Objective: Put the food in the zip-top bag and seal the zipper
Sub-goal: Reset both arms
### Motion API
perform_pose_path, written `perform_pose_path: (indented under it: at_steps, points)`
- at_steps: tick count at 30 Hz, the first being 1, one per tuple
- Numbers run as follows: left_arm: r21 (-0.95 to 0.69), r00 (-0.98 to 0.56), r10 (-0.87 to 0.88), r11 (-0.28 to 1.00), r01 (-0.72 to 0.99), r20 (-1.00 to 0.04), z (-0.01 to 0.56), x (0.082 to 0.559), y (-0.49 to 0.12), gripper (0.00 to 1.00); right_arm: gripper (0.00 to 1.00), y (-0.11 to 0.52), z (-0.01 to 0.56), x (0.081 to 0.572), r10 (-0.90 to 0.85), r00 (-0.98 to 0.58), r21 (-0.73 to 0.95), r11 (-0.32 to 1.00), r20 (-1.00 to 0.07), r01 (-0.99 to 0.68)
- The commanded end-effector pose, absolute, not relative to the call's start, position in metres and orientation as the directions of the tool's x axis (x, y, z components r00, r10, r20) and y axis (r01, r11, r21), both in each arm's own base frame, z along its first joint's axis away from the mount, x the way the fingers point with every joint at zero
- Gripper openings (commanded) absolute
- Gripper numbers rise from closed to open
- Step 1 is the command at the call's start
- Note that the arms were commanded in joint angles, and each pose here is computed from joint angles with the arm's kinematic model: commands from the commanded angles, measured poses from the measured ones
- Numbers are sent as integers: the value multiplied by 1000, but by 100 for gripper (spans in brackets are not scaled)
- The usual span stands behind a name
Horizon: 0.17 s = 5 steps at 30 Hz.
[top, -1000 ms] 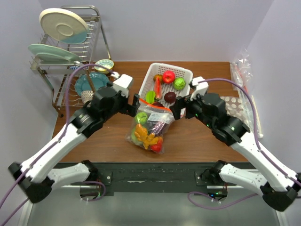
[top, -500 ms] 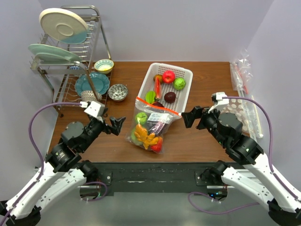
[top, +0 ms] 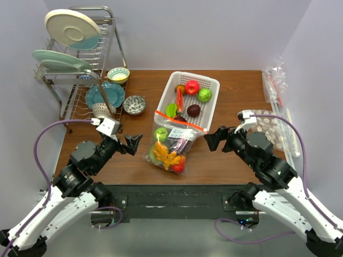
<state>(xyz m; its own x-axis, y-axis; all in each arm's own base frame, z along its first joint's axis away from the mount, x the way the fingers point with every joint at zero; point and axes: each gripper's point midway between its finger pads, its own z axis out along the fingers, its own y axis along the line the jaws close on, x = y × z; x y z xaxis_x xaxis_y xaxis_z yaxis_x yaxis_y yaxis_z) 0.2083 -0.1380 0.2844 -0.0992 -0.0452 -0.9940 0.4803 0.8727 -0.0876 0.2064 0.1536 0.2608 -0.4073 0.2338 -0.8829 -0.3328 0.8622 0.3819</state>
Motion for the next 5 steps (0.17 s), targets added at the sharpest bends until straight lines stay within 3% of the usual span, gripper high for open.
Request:
perform_pose_path:
  at_steps: [1, 5]
  points:
    - [-104, -47, -94, 870, 481, -995, 307, 209, -137, 100, 99, 159, 277, 207, 279, -369, 415, 833, -886, -365]
    - [-128, -23, -136, 845, 519, -990, 330, 202, -141, 100, 99, 161, 273, 207, 257, -382, 401, 838, -888, -369]
